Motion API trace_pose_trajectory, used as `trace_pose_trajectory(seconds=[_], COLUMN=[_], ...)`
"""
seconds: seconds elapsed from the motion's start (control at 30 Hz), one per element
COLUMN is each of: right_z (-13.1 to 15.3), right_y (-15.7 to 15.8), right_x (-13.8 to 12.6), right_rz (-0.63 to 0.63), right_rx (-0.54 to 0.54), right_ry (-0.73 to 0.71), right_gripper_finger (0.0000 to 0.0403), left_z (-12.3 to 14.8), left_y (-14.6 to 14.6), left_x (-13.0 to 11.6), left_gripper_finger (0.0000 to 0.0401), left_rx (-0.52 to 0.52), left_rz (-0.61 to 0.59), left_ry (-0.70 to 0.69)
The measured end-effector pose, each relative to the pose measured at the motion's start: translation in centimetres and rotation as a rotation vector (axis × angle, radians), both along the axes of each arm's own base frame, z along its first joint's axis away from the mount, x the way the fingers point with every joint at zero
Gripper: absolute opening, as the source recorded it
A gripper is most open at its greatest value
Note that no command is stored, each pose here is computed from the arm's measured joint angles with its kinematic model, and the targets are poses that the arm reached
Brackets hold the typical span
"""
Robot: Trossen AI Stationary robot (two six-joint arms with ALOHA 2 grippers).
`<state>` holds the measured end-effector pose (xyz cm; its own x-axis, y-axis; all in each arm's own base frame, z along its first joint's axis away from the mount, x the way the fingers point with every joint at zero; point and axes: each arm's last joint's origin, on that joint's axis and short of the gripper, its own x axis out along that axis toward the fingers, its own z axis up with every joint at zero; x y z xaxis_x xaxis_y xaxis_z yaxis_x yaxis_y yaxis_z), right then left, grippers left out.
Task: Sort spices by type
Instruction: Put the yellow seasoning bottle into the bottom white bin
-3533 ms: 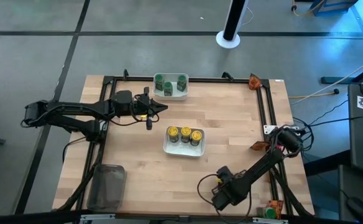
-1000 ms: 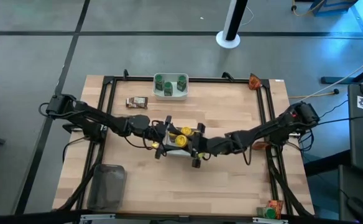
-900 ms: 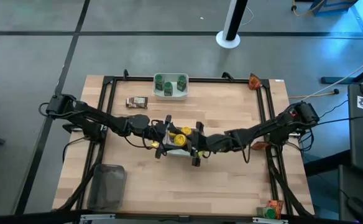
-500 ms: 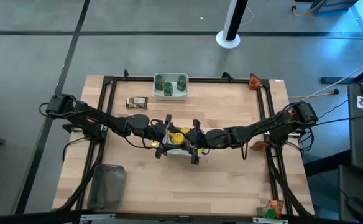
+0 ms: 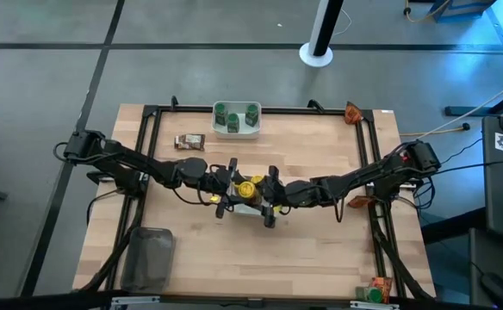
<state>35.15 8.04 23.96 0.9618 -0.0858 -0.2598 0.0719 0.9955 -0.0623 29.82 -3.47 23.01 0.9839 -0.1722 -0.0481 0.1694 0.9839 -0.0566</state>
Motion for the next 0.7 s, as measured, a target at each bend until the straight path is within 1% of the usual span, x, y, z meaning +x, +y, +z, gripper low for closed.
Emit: trace_pose_trajectory(seconds=[0.07,0.17,0.2,0.33,0.5,0.6,0.7], right_z=[0.0,0.0,0.0,0.7,2.2,2.8,3.2], right_y=[-0.1,0.1,0.2,1.0,1.9,2.2,2.7], right_x=[0.0,-0.1,-0.2,-1.3,-3.3,-4.4,-4.9], right_rz=[-0.036,-0.053,-0.053,-0.042,-0.001,0.014,0.026], right_rx=[0.016,0.055,0.051,-0.024,-0.057,-0.046,-0.031], right_ry=[-0.007,-0.002,0.005,0.045,0.095,0.116,0.115], right_gripper_finger=[0.0276,0.0301,0.0308,0.0332,0.0343,0.0342,0.034], left_z=[-0.2,-0.3,-0.3,-0.5,-0.9,-1.3,-1.7], left_y=[0.0,0.0,0.0,0.0,-0.1,-0.2,-0.2], left_x=[0.0,0.0,-0.1,-0.1,-0.2,-0.3,-0.4], left_gripper_finger=[0.0188,0.0189,0.0187,0.0186,0.019,0.0188,0.0186], left_rx=[0.002,0.003,0.004,0.002,-0.003,0.007,0.017], left_rz=[0.001,0.001,0.001,-0.004,0.013,0.043,0.073], left_ry=[0.015,0.026,0.032,0.055,0.098,0.143,0.187])
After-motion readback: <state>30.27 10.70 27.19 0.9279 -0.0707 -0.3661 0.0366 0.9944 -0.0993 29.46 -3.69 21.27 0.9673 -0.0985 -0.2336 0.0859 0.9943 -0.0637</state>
